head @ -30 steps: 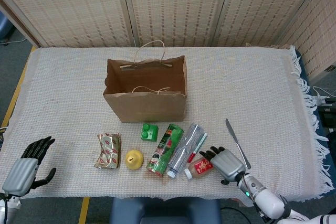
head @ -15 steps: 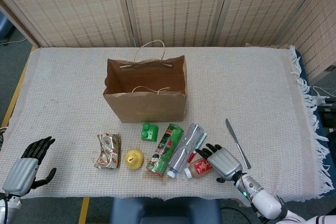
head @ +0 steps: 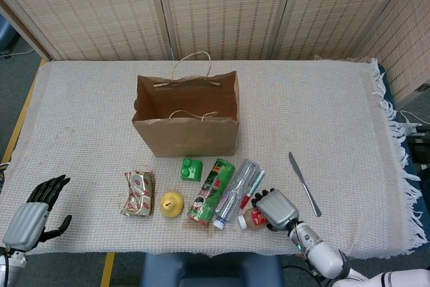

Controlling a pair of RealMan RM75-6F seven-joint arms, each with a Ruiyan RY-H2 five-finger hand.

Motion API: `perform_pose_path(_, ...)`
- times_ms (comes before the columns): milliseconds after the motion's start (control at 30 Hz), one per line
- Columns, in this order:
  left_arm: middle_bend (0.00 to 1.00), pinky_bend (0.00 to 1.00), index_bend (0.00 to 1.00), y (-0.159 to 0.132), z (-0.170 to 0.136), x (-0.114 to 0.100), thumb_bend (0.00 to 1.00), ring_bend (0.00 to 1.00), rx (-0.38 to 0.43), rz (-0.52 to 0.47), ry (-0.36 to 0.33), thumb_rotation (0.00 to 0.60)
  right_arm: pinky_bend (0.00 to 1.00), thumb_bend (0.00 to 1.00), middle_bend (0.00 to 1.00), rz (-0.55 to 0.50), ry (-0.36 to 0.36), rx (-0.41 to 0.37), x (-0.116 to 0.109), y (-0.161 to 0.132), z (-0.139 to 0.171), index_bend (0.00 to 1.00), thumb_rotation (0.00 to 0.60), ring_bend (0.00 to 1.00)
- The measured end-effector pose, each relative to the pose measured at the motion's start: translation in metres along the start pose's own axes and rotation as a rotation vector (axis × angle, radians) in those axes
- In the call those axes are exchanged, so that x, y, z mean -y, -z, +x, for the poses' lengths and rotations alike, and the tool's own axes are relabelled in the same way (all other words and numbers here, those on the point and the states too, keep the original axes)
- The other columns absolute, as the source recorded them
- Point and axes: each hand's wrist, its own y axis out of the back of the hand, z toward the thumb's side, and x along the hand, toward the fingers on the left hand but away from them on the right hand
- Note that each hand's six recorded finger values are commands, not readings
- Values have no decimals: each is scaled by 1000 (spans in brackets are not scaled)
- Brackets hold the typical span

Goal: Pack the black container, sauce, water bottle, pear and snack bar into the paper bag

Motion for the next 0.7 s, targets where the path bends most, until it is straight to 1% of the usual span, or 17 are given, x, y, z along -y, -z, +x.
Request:
perform_pose_path(67,0,63,0,0,0,0,383,0,0,-1,0,600,699,350,558,-7,24,12,-4,3,2,725,600,583)
perform_pose_path(300,0,63,0,-1,-1,1,385,0,0,-2,4,600,712,358,561,-78,98,54,-23,19,14,729,600,595)
perform_pose_path(400,0,63,0,-1,-1,1,385,0,1,2,3,600,712,358,562,-124,162,66,-42,25,20,729,600,596)
perform_pose_path(500,0,63,0,-1,-1,1,384,0,0,3,3,600,712,358,562,-153,270,75,-73,28,25,729,600,595)
perform_pose_path(700,0,63,0,-2,-1,1,385,0,0,3,2,600,712,358,562,-229,532,69,-148,31,31,717,600,594)
